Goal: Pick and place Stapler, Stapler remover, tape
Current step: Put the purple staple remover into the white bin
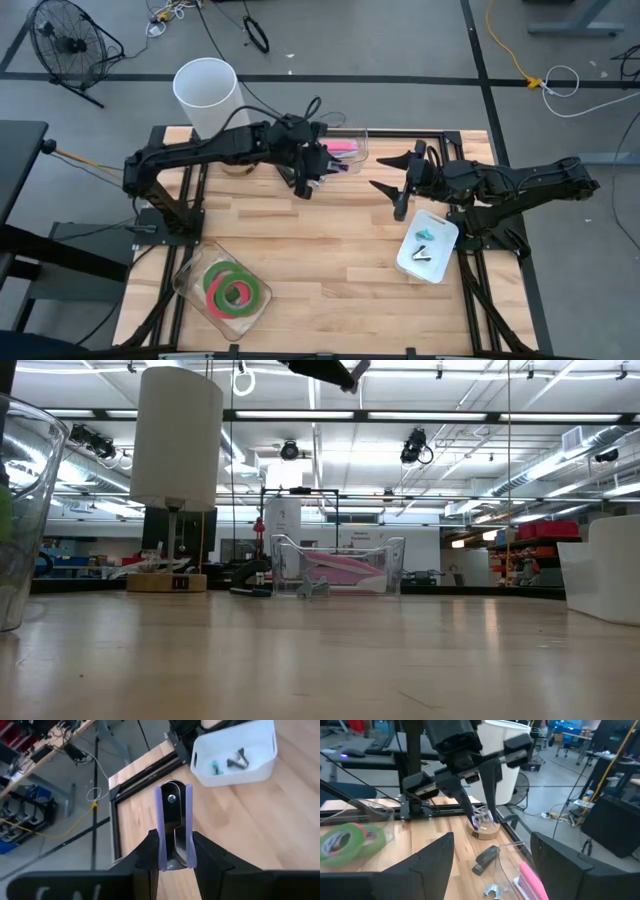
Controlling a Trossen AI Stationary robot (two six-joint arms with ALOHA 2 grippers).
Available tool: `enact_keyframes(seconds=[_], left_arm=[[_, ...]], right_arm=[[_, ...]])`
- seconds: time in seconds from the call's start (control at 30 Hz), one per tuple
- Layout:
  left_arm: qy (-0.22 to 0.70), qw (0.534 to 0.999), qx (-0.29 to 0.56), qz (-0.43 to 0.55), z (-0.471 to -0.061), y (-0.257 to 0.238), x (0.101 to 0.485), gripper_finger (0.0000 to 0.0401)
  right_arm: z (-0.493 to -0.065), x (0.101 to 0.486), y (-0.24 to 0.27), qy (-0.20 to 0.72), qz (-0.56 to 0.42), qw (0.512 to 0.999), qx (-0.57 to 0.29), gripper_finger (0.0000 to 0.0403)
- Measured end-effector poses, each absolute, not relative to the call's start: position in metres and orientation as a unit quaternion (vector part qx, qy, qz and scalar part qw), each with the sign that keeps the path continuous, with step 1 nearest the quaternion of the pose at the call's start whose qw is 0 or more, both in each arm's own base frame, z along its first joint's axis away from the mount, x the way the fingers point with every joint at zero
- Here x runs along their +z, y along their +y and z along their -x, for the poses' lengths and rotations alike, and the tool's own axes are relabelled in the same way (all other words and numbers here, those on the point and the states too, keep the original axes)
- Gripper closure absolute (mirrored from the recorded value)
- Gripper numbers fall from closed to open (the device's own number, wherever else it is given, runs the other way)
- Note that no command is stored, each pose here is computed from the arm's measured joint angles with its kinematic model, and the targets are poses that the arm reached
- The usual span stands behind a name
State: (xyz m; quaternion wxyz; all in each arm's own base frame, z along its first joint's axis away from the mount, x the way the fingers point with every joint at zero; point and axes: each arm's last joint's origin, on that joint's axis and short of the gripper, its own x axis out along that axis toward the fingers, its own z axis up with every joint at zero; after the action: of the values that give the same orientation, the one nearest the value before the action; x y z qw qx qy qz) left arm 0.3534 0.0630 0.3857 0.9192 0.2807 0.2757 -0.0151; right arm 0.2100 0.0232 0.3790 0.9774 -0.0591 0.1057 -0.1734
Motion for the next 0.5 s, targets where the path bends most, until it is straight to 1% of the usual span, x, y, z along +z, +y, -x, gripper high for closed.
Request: enact_keyframes(seconds=[0.07, 0.17, 0.23, 0.3, 0.4, 0.5], left_arm=[[0.268, 0.926, -0.017, -0.264, -0.358, 0.06, 0.384, 0.0308], [0.231, 0.944, -0.035, -0.232, -0.364, 0.057, 0.386, 0.0307], [0.188, 0.96, -0.045, -0.203, -0.37, 0.055, 0.391, 0.0308], [0.159, 0.972, -0.058, -0.163, -0.373, 0.054, 0.395, 0.0309], [0.102, 0.984, -0.071, -0.128, -0.379, 0.053, 0.403, 0.0309], [0.074, 0.989, -0.081, -0.099, -0.38, 0.052, 0.408, 0.0307]], right_arm=[[-0.21, 0.379, 0.023, 0.105, 0.057, 0.978, -0.17, 0.0142], [-0.211, 0.38, 0.024, 0.101, 0.053, 0.981, -0.159, 0.0142], [-0.211, 0.382, 0.024, 0.088, 0.047, 0.983, -0.155, 0.0142], [-0.212, 0.386, 0.025, 0.068, 0.04, 0.986, -0.147, 0.0142], [-0.213, 0.394, 0.025, 0.03, 0.028, 0.989, -0.145, 0.0142], [-0.213, 0.402, 0.026, -0.014, 0.014, 0.99, -0.136, 0.0142]])
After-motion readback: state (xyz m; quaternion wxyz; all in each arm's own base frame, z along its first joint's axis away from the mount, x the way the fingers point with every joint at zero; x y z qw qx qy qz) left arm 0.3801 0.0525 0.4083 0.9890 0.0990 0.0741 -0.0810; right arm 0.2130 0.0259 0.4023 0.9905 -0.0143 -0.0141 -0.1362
